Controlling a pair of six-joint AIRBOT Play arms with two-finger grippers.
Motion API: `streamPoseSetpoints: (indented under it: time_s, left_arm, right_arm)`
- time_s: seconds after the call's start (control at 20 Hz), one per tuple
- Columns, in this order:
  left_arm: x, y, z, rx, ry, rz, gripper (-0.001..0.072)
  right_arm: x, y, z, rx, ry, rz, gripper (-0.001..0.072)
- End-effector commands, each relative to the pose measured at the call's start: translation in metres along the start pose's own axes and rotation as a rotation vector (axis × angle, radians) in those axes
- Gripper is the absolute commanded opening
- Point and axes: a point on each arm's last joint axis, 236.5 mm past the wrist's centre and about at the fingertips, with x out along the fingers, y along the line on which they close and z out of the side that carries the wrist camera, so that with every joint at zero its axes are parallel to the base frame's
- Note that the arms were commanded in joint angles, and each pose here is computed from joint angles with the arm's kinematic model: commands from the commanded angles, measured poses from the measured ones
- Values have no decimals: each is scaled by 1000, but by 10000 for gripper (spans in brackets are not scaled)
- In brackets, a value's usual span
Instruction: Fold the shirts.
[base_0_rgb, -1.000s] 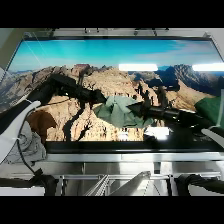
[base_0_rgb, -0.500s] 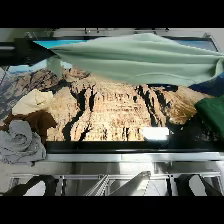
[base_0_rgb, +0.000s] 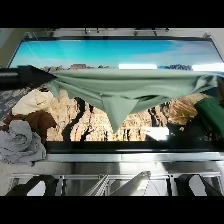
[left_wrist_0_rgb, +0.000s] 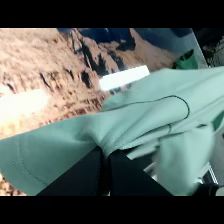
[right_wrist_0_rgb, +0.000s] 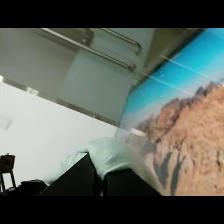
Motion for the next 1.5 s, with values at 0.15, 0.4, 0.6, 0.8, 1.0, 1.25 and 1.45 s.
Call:
streamPoseSetpoints:
  time_s: [0.15, 0.4, 0.6, 0.8, 1.0, 1.25, 1.45]
  left_arm:
    - [108, 13, -91, -155, 322, -109, 26]
    - [177, 52, -102, -234, 439, -104, 53]
    - [176, 81, -48, -273, 395, -110, 713]
    - [149, 95, -30, -284, 390, -132, 713]
    - [132, 101, -53, -354, 461, -168, 712]
    - [126, 116, -108, -521, 551, -181, 712]
    - [114, 134, -119, -586, 529, -183, 712]
  right_arm:
    - [62, -101, -76, 107, 231, -256, 22]
    - [94, -202, -76, 155, 172, -449, 186]
    - [88, -199, -11, 175, 113, -355, 445]
    - [50, -184, 29, 227, 55, -290, 445]
    - [21, -205, -26, 310, 262, -412, 440]
    - [25, -204, -141, 443, 490, -405, 434]
    - [29, -200, -245, 460, 706, -465, 431]
